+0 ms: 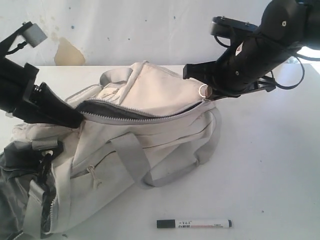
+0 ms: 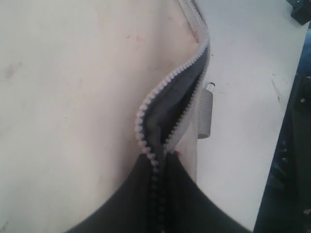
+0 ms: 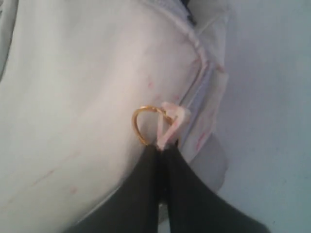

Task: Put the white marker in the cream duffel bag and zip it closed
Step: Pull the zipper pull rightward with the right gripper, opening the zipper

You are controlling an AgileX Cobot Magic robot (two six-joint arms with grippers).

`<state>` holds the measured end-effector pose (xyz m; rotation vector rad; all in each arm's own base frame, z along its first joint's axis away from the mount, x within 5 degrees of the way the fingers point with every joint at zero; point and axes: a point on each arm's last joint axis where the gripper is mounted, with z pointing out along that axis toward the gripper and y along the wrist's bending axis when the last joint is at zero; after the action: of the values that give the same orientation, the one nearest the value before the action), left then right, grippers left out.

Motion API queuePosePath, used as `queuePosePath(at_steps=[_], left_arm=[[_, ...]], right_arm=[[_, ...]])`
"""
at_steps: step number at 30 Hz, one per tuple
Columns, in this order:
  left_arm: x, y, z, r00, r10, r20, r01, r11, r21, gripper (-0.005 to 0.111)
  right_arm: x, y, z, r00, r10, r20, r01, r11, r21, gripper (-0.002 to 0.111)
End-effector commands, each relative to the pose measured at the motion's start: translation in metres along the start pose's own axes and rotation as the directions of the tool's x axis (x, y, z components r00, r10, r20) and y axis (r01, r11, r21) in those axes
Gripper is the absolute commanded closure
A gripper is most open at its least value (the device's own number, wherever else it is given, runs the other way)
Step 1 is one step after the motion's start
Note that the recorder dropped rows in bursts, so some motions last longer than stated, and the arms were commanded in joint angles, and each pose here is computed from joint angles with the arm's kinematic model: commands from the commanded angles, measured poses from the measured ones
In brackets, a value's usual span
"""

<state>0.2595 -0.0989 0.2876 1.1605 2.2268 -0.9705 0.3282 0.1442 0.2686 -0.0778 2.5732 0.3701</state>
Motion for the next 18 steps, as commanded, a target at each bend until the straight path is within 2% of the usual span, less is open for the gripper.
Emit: queuePosePath(at_steps=[1, 9, 18], left_arm=[[0.006, -0.001, -0.006, 0.998, 0.003, -0.064, -0.005, 0.999, -0.037, 0.107], [0.015, 0.005, -0.008, 0.986, -0.024, -0.164, 0.005, 0.993, -0.114, 0.107], [0.02, 0.009, -0.01, 0.975, -0.005, -0.223, -0.029, 0.988, -0.153, 0.107]], right_arm=[[-0.012, -0.02, 0.008, 0.997, -0.011, 0.08, 0.008, 0.999, 0.043, 0.108], [-0.021, -0.035, 0.024, 0.99, -0.008, 0.143, -0.002, 0.998, 0.064, 0.108], [-0.028, -0.054, 0.046, 0.982, 0.006, 0.191, -0.023, 0.996, 0.084, 0.108]])
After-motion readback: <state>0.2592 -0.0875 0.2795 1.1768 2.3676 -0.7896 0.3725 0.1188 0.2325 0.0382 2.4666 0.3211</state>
